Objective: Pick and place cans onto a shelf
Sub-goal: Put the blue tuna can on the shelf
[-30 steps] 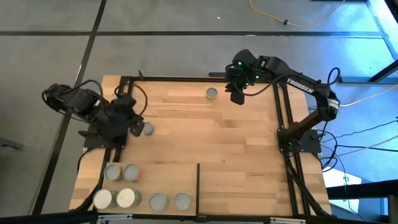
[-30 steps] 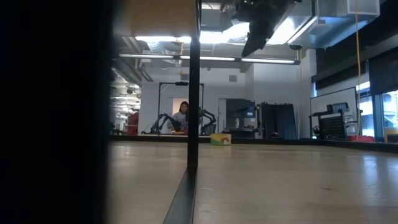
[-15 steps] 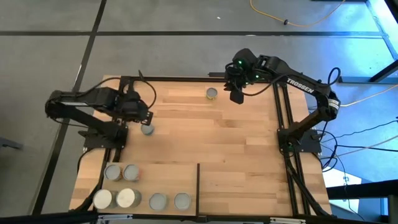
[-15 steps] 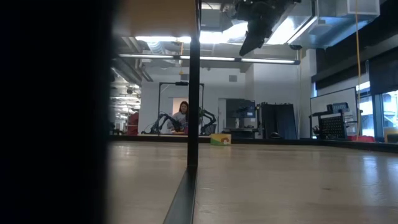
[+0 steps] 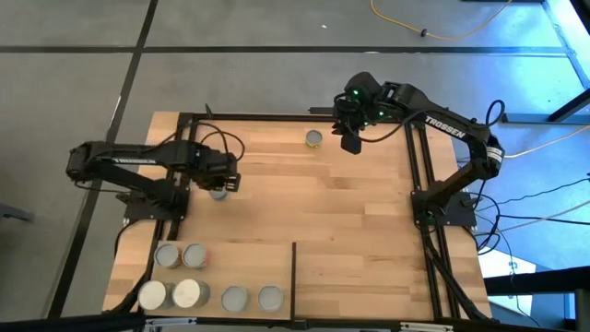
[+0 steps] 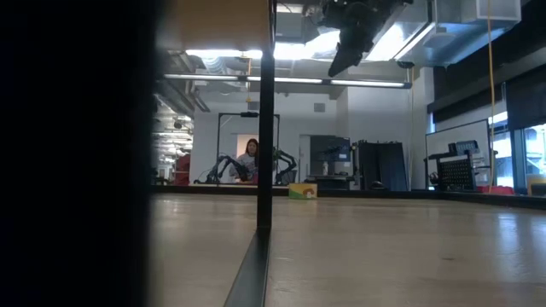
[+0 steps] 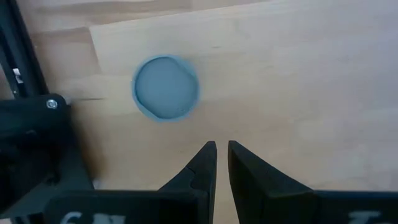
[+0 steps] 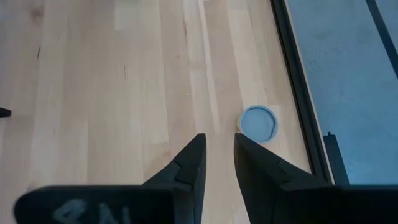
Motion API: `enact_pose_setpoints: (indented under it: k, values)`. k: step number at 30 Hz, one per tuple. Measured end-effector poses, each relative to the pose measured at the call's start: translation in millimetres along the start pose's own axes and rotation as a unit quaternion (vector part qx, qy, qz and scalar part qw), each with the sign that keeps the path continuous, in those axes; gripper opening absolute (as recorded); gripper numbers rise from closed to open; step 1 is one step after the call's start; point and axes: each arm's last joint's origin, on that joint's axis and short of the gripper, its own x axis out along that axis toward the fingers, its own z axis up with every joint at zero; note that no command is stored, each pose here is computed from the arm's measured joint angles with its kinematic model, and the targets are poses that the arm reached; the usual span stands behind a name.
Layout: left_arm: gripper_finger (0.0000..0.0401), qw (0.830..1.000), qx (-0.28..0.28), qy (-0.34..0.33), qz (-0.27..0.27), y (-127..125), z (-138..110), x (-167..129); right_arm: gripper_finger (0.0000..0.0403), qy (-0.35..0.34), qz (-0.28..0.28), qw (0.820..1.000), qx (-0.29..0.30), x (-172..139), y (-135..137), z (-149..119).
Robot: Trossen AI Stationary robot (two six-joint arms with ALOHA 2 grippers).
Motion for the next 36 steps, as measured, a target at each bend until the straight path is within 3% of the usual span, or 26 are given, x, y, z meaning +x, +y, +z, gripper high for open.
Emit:
enact_pose_setpoints:
  k: [8,20,36]
  values:
    - [0.0033,1.0,-0.02,0.016,0.013,13,0,43,0.0085,-0.009,-0.003,1.0,-0.002,0,-1,2]
    - [0.0033,0.998,0.057,-0.009,-0.007,24,-4,81,0.0085,-0.019,-0.007,1.0,-0.004,0,-1,4]
    - [0.0033,0.994,0.102,-0.026,-0.015,26,-4,90,0.0085,-0.019,-0.007,1.0,-0.004,0,-1,4]
